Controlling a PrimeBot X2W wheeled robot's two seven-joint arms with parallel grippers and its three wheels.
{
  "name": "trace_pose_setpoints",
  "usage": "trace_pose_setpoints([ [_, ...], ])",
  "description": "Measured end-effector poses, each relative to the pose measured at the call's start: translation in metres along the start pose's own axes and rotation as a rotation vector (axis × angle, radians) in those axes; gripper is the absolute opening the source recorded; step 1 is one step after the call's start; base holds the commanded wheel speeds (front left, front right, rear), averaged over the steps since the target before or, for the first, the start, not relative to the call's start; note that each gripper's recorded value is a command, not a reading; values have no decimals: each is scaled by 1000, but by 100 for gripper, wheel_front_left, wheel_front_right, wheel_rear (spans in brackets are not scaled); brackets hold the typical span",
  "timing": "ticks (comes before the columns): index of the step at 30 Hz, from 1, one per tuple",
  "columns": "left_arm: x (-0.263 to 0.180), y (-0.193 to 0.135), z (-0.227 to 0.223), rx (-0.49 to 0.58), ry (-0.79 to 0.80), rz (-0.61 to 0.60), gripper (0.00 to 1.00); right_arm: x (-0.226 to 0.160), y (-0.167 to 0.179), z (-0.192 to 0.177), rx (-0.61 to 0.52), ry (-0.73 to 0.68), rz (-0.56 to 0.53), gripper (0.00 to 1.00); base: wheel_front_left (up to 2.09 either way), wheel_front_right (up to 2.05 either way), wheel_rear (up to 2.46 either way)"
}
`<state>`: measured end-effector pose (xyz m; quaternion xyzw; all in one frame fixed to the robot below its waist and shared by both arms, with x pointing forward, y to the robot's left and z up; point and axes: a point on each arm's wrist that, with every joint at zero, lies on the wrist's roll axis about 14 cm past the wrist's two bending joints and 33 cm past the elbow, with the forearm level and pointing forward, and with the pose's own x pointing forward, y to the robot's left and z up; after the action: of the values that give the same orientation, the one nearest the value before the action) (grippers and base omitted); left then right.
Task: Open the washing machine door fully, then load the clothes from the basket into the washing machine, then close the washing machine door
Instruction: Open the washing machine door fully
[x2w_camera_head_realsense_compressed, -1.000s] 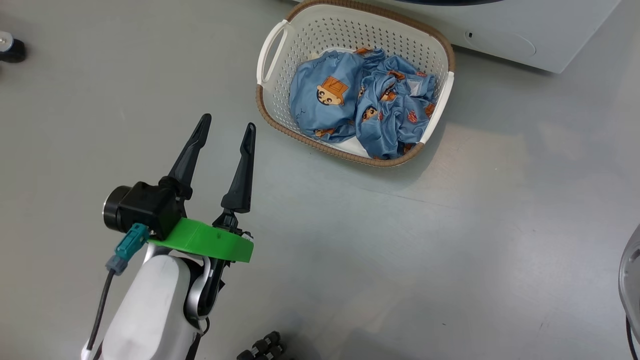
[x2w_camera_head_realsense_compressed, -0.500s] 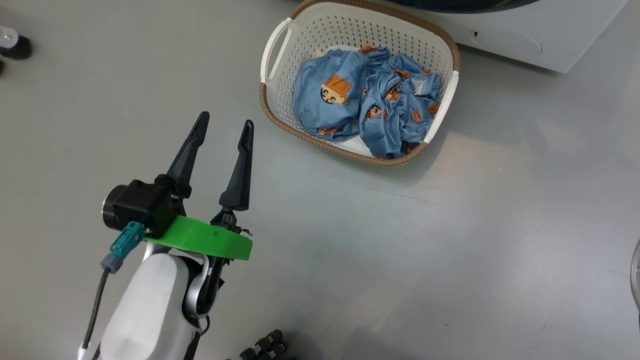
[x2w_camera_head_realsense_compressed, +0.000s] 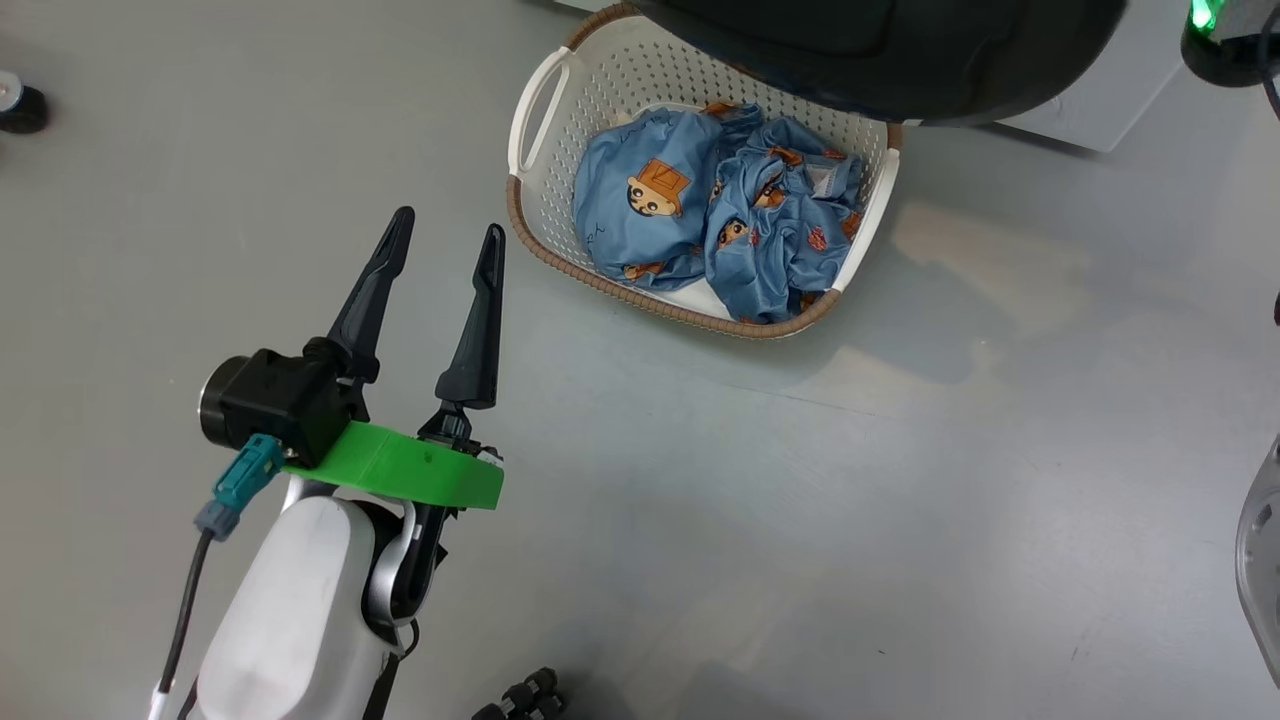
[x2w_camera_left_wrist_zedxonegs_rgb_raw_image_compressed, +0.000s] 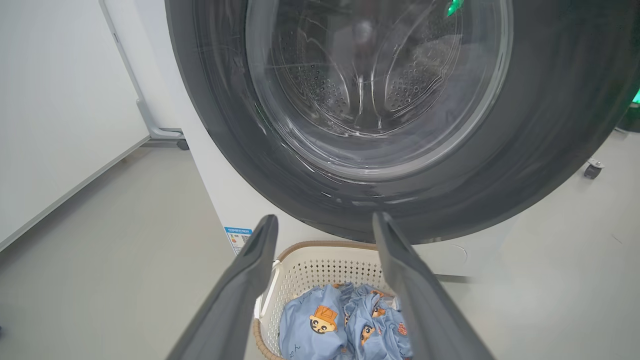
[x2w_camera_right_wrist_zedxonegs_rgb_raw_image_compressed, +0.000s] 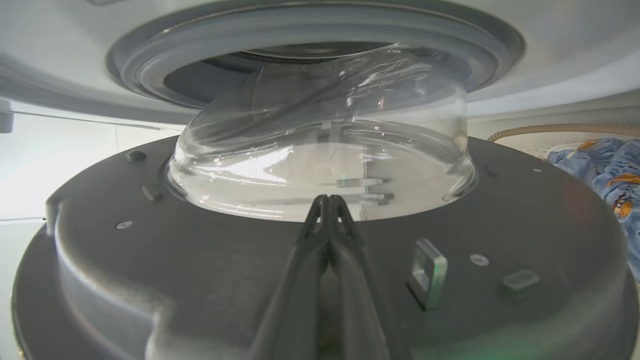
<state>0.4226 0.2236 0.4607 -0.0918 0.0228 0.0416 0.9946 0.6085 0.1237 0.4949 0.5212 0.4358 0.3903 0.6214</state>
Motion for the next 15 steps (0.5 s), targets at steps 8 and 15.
trace_pose_setpoints([
  [8,1,-3,7,-3,-20,-10,100,-3,-8,-37,60,173,7,0,0,0,0],
  [15,1,-8,15,-1,-43,-25,100,-8,-11,-69,63,301,-11,0,0,0,0],
])
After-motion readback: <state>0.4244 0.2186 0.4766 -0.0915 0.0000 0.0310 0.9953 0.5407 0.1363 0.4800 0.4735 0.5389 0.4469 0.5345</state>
